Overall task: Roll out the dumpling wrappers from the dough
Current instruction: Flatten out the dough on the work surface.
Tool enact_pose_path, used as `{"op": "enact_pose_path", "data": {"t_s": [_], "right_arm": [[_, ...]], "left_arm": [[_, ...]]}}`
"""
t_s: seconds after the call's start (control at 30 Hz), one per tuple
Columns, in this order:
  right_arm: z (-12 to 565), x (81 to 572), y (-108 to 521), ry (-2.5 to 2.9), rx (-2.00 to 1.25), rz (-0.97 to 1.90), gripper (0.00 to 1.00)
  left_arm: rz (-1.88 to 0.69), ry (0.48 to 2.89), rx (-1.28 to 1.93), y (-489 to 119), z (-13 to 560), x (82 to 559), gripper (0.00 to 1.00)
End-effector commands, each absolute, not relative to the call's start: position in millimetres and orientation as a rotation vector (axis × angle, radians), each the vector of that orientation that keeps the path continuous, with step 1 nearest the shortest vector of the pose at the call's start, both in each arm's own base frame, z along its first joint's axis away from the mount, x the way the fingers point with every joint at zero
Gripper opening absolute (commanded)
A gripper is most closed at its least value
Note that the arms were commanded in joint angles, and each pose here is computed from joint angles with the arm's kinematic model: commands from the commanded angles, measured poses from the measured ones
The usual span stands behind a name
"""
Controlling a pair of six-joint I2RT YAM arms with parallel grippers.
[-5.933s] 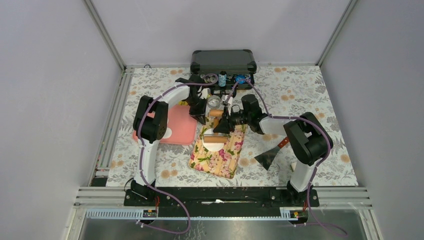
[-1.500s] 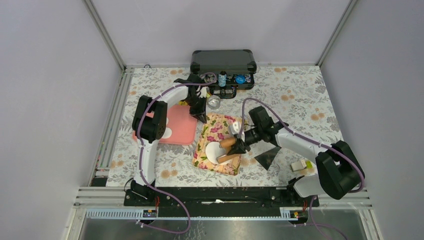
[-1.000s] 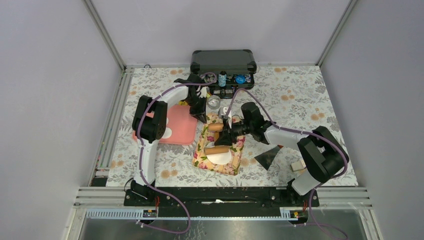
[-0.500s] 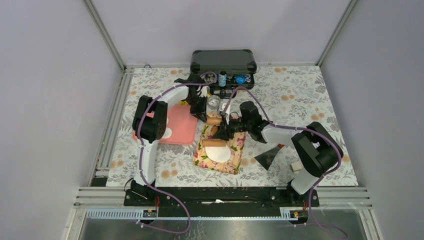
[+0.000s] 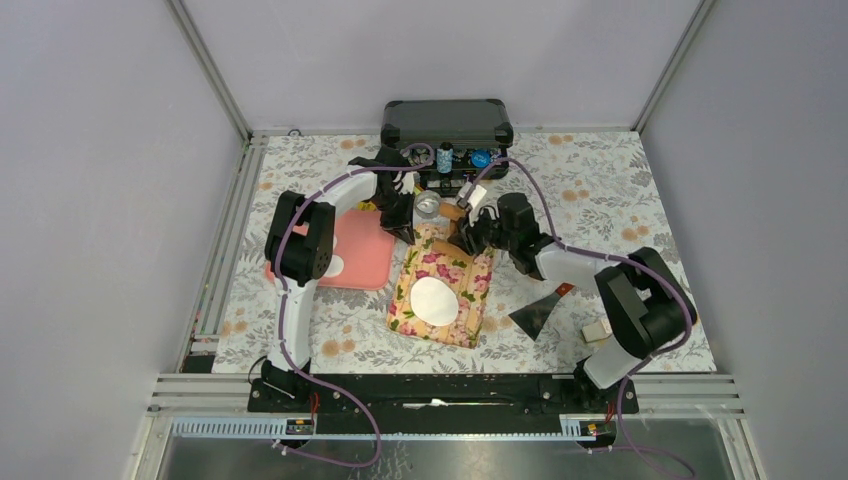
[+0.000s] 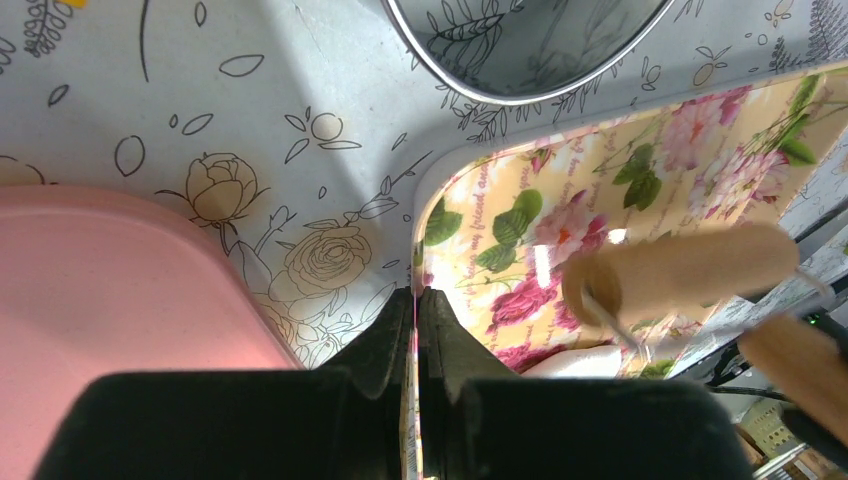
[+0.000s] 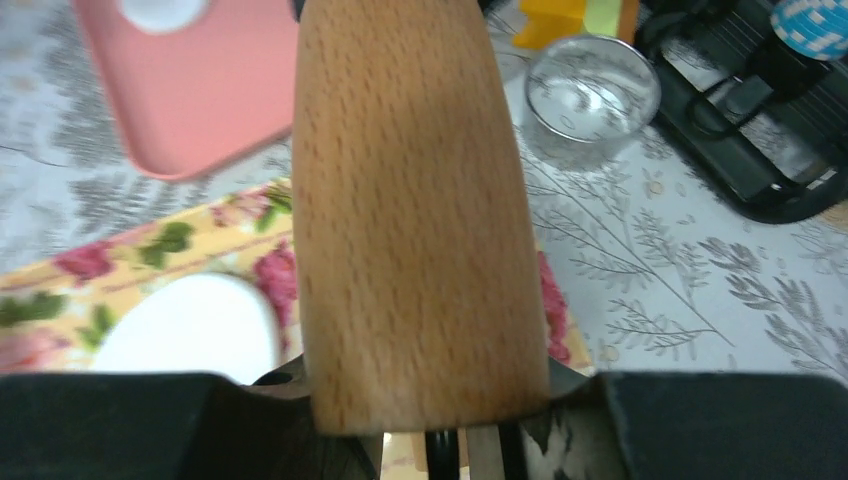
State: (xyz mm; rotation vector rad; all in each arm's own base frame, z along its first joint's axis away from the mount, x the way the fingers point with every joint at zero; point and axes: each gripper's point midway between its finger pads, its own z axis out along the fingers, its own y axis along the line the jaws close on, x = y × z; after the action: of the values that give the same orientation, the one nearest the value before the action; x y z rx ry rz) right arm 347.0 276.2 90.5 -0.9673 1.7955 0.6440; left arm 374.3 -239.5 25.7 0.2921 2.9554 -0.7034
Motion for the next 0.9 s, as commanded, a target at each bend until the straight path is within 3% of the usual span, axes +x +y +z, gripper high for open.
{"op": "enact_pose_path", "data": {"t_s": [0.0, 0.1, 0.5, 0.63, 0.87], "right_arm": [[173, 312, 302, 1.643, -0.933, 0.957, 0.00], [188, 275, 321, 1.666, -0.921, 1.170, 0.00], [128, 186, 352, 1.819, -0.923, 1.567, 0.00], [104, 184, 348, 1.918, -0.908, 1.513, 0.00], [57, 232, 322, 2.004, -0.841, 1.123, 0.00]], "left_arm": [[-0.633, 2.924, 0.305, -231, 16, 386, 0.00], [-0.641, 2.917, 0.298, -231, 15, 387, 0.00], [-0.695, 2.908, 0.255, -233, 16, 390, 0.00], [-0.698, 2.908, 0.250, -233, 14, 391, 0.00], [-0.702, 2.904, 0.257, -233, 16, 390, 0.00]]}}
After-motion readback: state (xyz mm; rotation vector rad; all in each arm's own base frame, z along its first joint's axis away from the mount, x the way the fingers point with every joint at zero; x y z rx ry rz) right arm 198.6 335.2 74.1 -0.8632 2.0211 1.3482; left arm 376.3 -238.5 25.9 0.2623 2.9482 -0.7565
